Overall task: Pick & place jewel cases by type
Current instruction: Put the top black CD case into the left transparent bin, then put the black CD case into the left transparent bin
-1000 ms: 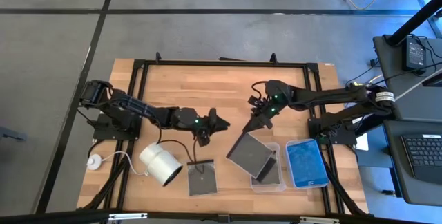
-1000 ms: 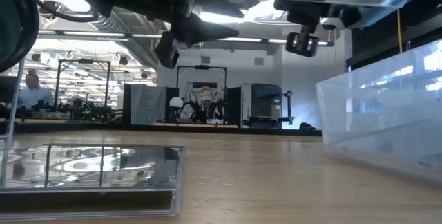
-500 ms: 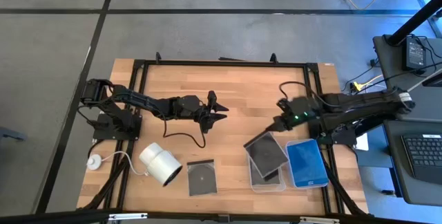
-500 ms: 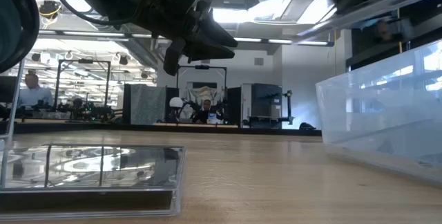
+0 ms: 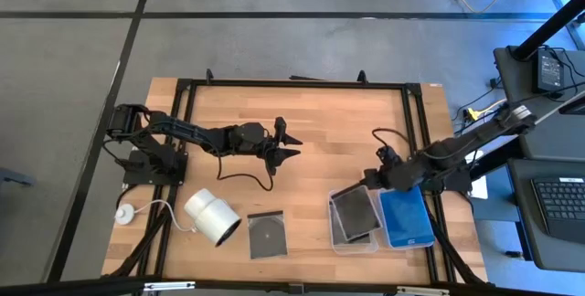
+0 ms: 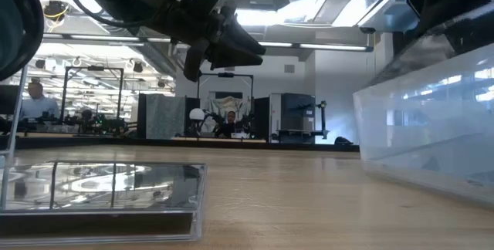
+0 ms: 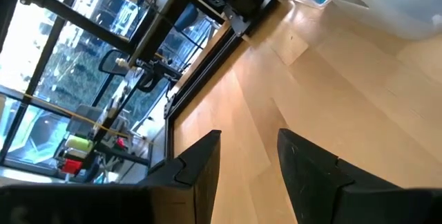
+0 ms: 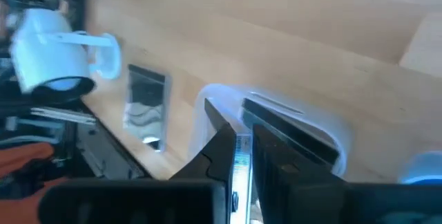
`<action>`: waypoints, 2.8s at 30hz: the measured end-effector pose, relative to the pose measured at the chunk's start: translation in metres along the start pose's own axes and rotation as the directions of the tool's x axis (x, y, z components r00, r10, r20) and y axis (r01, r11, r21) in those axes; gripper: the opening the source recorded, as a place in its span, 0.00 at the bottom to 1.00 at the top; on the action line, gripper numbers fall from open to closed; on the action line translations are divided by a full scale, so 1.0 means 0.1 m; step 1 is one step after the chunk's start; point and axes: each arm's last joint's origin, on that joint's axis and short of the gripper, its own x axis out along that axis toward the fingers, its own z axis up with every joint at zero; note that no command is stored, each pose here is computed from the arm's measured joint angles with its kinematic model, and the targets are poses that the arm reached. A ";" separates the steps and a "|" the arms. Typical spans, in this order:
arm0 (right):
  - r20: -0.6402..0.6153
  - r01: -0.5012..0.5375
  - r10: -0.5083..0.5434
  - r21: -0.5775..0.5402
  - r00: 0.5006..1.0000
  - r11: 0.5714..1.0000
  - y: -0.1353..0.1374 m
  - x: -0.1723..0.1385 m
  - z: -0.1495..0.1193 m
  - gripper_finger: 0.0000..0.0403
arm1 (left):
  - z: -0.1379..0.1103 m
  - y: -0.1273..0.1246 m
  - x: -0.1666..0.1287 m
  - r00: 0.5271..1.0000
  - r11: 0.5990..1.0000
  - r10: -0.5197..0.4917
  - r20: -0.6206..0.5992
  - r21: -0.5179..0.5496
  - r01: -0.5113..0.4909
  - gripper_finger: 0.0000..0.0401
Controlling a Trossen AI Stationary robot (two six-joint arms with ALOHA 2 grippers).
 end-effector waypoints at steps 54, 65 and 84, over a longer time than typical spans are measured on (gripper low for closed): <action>0.036 -0.060 0.372 -0.968 0.927 0.244 0.47 0.54 0.94 0.35 | 0.29 -0.30 -0.06 0.984 0.883 -0.143 0.105 -0.435 0.175 0.35; 0.001 -0.035 0.393 -0.996 0.919 0.082 0.36 1.36 1.35 0.35 | 0.54 -0.60 -0.16 0.946 0.834 -0.323 -0.026 -0.480 0.271 0.35; 0.045 0.004 0.321 -0.992 0.946 0.128 0.18 1.49 1.55 0.35 | 0.77 -0.92 -0.32 0.832 0.815 -0.485 -0.270 -0.486 0.317 0.35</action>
